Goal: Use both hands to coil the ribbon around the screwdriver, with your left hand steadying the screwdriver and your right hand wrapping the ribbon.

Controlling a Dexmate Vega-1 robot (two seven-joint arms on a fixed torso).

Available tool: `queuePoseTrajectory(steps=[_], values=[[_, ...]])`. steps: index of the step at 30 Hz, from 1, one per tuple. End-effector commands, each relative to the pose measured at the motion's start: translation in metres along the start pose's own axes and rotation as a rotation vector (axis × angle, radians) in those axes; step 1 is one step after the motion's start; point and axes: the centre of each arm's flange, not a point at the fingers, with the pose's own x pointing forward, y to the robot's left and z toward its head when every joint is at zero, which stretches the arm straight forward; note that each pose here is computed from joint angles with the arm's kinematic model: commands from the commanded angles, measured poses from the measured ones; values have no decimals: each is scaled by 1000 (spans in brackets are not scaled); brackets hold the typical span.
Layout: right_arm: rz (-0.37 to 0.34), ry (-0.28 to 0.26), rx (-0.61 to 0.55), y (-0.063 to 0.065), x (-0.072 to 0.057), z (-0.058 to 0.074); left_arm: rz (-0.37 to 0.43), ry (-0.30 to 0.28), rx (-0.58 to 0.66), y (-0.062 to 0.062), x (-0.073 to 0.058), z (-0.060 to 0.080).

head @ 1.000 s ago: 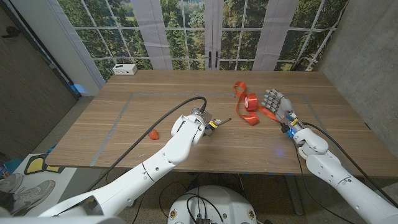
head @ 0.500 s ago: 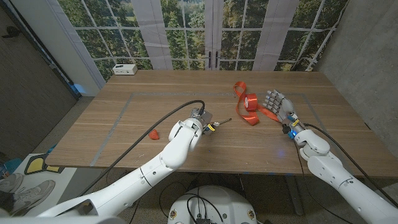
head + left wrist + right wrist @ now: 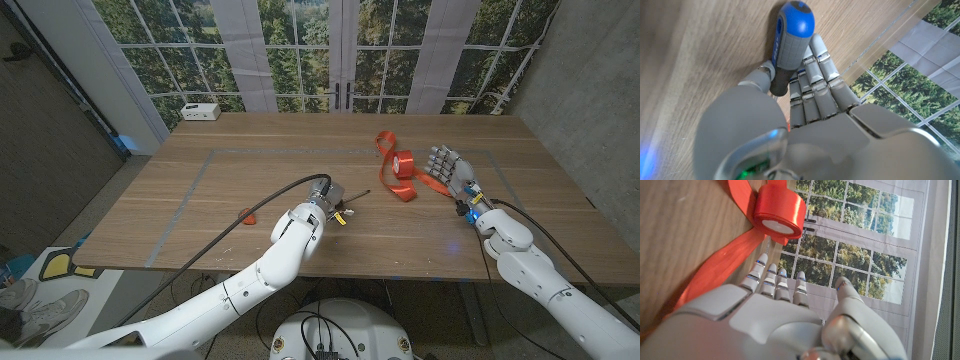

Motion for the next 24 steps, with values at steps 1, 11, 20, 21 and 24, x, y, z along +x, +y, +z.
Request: queuePoseTrajectory(steps=[1, 11, 20, 21, 24], values=[[-1, -1, -5, -1, -3, 3, 196, 27, 33, -13, -8, -9], [9, -3, -19, 5, 0, 8, 427, -11, -13, -11, -25, -41], [21, -7, -34, 13, 4, 14, 534, -39, 18, -1, -38, -66], [21, -7, -35, 13, 4, 14, 533, -38, 20, -1, -38, -66], [21, -9, -45, 16, 6, 17, 561, -27, 15, 3, -43, -75]])
